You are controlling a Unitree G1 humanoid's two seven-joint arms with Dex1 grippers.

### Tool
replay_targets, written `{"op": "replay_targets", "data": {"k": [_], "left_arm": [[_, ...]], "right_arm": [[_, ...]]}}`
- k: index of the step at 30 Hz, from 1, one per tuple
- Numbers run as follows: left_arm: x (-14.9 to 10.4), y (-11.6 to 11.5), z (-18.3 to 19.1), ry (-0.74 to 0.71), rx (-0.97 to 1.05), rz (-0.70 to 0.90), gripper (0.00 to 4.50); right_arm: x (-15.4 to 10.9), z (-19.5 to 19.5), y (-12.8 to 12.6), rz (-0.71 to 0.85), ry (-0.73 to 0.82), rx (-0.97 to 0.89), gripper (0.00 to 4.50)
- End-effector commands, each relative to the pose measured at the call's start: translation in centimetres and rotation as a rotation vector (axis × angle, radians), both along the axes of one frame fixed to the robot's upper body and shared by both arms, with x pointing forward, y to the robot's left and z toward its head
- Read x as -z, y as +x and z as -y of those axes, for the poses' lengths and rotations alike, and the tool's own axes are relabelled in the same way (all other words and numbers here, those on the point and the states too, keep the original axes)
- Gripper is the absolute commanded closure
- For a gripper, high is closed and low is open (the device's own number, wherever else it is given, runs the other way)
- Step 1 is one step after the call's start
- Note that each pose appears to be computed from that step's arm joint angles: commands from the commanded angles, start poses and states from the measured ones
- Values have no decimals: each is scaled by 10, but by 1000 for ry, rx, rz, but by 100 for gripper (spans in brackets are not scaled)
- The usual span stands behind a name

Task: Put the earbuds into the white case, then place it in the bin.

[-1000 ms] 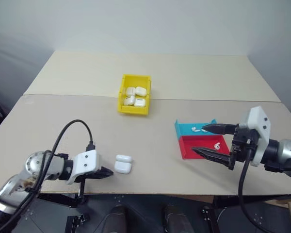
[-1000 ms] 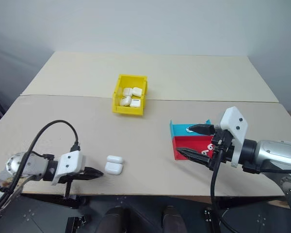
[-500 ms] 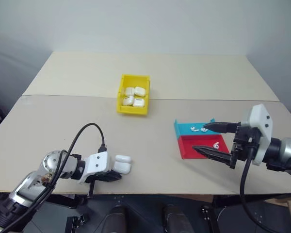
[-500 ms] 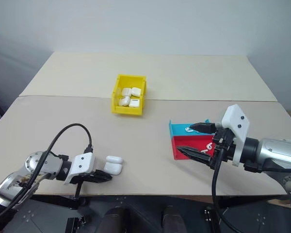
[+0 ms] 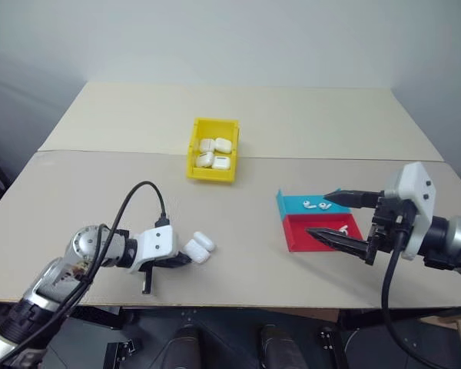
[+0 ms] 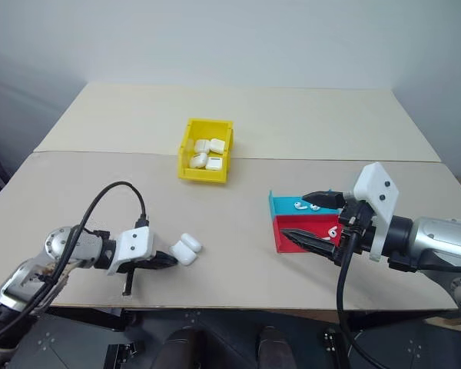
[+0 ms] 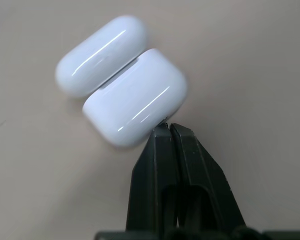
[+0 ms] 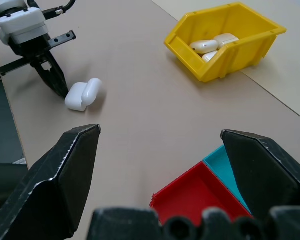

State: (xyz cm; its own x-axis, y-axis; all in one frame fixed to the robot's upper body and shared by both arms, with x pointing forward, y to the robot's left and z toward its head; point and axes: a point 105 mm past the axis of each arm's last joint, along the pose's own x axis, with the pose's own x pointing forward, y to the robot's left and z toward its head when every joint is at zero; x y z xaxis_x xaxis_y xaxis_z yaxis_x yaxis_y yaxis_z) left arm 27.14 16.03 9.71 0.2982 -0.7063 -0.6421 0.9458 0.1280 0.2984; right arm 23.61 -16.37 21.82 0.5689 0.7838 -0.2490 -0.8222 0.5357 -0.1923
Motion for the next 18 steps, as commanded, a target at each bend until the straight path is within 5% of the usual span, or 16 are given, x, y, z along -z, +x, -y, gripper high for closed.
{"op": "replay_targets", "data": {"k": [1, 12, 15, 18], "left_arm": [[-11, 15, -5, 9, -51, 65, 443], [-17, 17, -9, 32, -78, 77, 443], [-35, 21, -26, 45, -106, 84, 443], [-62, 22, -31, 43, -94, 88, 388]], "right_arm": [[-9, -4, -3, 42, -5, -17, 0], [-9, -5, -8, 38, 5, -23, 0], [-9, -5, -9, 34, 12, -27, 0], [-8, -5, -8, 30, 17, -32, 0]]}}
